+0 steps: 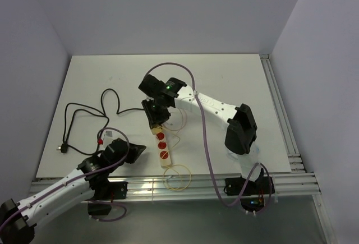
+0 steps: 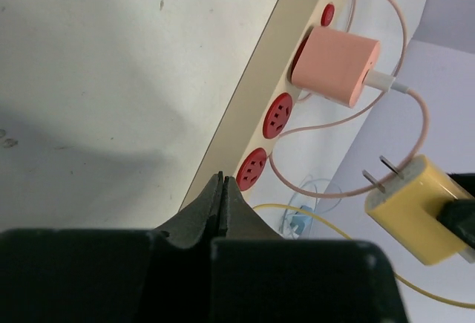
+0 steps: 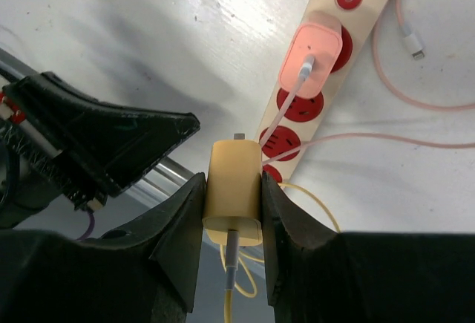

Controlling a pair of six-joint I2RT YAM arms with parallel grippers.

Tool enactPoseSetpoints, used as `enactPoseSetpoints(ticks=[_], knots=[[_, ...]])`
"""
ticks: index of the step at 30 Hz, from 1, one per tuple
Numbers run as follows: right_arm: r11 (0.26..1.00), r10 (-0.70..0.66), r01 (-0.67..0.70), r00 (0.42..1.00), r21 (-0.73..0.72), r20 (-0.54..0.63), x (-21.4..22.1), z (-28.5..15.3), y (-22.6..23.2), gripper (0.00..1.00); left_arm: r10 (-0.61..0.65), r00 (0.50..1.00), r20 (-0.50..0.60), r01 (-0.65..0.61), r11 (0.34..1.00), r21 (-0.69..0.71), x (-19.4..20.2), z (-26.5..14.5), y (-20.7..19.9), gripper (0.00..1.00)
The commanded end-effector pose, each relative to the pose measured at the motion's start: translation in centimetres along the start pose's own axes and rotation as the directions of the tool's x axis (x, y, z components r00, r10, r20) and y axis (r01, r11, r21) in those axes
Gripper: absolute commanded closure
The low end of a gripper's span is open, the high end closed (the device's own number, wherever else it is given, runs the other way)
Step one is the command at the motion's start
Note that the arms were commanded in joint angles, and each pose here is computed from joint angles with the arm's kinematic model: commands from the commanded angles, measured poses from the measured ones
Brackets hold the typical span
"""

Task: Insert the plug

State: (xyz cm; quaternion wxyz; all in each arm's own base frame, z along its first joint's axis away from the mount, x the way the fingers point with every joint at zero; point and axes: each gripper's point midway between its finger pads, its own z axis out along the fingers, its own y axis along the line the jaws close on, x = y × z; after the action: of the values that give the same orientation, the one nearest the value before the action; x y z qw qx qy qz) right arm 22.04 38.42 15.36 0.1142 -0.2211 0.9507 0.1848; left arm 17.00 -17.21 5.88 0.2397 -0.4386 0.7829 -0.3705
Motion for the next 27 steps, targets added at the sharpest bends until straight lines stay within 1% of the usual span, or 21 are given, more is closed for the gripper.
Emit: enactPoseSetpoints(ticks=[1, 4, 7, 8, 10, 15, 18, 19, 21, 25, 27], knots=[[0.998, -0.01, 0.011, 1.0, 0.057, -0.02, -0.5, -0.2, -0.7, 1.0, 0.014, 0.998, 0.058, -0.014, 1.0, 0.004, -1.0, -0.1, -0.3, 1.0], [0.994, 0.007, -0.001, 0.999, 0.113, -0.051, -0.3, 0.8, -1.6, 1.0, 0.055, 0.996, 0.066, -0.054, 0.998, -0.017, -1.1, -0.1, -0.6, 1.0], [0.981, 0.033, -0.026, 0.999, 0.191, -0.037, -0.5, 0.9, -3.0, 1.0, 0.091, 0.994, 0.067, -0.089, 0.995, -0.035, -1.0, 0.0, -0.8, 1.0], [0.97, 0.036, -0.029, 0.999, 0.24, -0.022, -0.6, 0.8, -4.0, 1.0, 0.101, 0.993, 0.063, -0.099, 0.995, -0.029, -0.9, -0.1, -1.1, 1.0], [0.961, 0.038, -0.041, 0.999, 0.275, 0.016, -0.9, -0.2, -4.7, 1.0, 0.111, 0.992, 0.058, -0.109, 0.994, -0.027, -0.8, 0.0, -1.2, 1.0], [0.962, 0.04, -0.062, 0.996, 0.268, 0.086, -0.3, -2.9, -4.5, 1.0, 0.122, 0.99, 0.069, -0.122, 0.992, -0.007, -1.1, -0.3, -1.4, 1.0], [0.977, 0.005, -0.024, 0.996, 0.212, 0.09, 0.1, -3.3, -2.5, 1.0, 0.122, 0.989, 0.083, -0.122, 0.992, 0.004, -1.4, -0.7, -1.8, 1.0], [0.985, -0.004, -0.009, 0.997, 0.17, 0.076, 0.4, -3.1, -1.2, 1.0, 0.124, 0.988, 0.089, -0.125, 0.992, 0.004, -1.6, -0.8, -1.7, 1.0], [0.991, -0.029, 0.022, 0.998, 0.135, 0.052, 1.0, -2.3, 0.6, 1.0, 0.122, 0.988, 0.095, -0.124, 0.992, 0.014, -1.7, -1.0, -1.9, 1.0], [0.992, -0.029, 0.025, 0.999, 0.125, 0.029, 0.6, -1.0, 1.6, 1.0, 0.117, 0.989, 0.095, -0.119, 0.993, 0.016, -1.8, -1.1, -1.7, 1.0], [0.994, -0.026, 0.022, 0.999, 0.112, 0.035, 0.1, -0.5, 2.2, 1.0, 0.114, 0.989, 0.095, -0.116, 0.993, 0.013, -1.8, -1.1, -1.5, 1.0]])
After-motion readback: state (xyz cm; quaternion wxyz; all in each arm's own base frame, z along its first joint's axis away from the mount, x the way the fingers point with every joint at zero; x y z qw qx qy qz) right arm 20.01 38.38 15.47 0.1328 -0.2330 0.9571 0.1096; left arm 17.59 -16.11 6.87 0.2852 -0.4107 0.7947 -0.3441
